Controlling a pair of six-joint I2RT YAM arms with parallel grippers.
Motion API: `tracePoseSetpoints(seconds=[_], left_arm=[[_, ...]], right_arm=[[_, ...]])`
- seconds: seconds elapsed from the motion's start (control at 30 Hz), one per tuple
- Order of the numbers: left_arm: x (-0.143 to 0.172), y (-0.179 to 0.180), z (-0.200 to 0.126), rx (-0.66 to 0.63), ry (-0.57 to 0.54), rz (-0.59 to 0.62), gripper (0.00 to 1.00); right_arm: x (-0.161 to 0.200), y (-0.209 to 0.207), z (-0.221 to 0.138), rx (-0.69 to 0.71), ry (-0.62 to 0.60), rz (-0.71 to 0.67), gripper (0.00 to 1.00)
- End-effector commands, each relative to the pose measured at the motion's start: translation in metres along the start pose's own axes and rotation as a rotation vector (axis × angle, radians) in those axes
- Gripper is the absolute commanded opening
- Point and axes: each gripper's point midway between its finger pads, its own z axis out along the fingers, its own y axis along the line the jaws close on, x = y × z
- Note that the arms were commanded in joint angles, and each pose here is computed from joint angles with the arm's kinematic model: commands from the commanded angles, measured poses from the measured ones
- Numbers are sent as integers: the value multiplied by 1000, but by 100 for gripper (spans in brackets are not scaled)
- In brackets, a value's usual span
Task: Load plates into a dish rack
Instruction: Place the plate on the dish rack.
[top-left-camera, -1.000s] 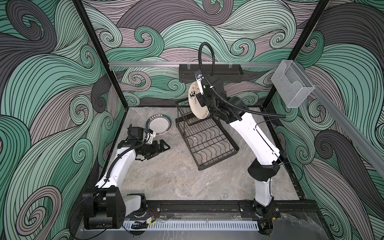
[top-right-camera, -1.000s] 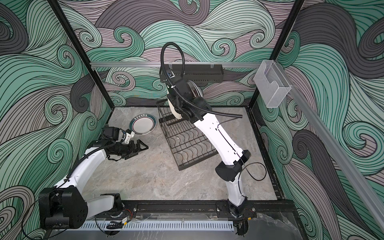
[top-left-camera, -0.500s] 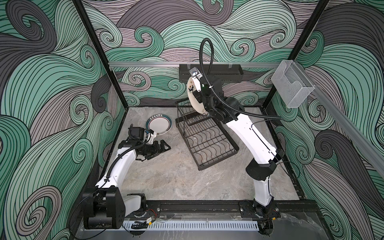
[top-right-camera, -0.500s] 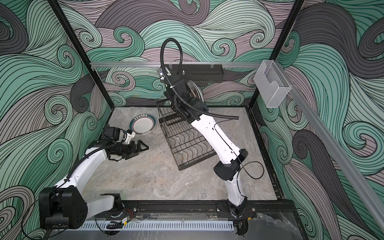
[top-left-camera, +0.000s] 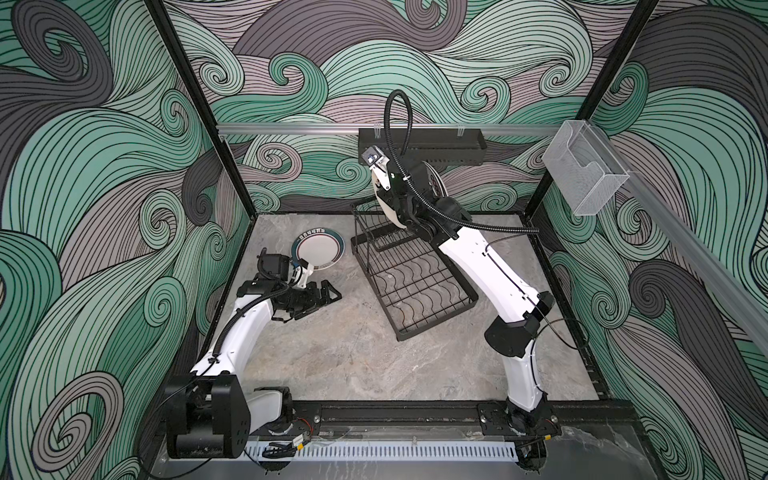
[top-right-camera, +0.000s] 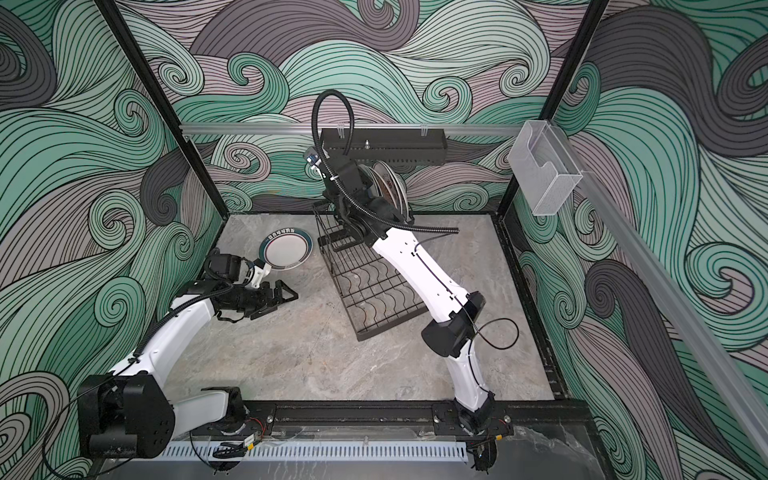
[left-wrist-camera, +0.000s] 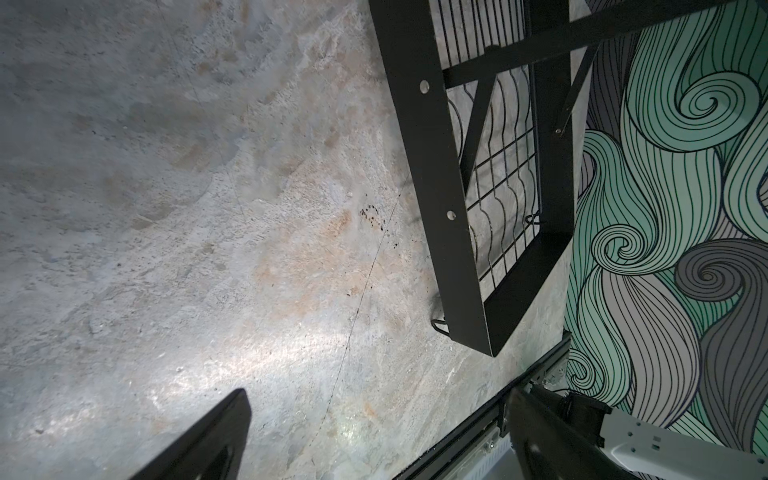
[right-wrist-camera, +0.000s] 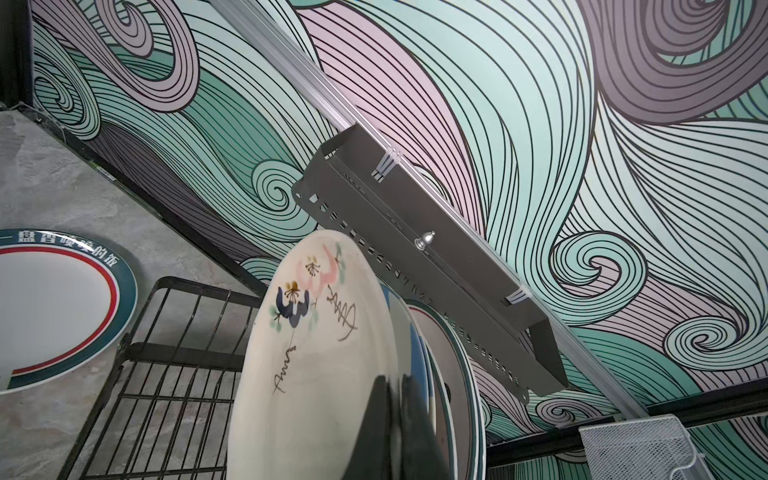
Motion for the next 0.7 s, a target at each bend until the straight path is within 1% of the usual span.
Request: tracePoseSetpoints(seconds=[0.0,0.13,0.43,0.67], left_arm=[[2,-1,-2,-5,-6,19,99],[1,-2,-1,-5,-5,19,99],[2,-2,-2,-5,-4,24,99],[2,-3,-2,0,0,25,99]], right_arm=[[-22,-49,-12,165,-63,66,0],[-20,-49,-11,169,-51,54,0],[-29,-66,-19,217,-77,25,0],[-35,-59,-25,202,-92,-1,0]])
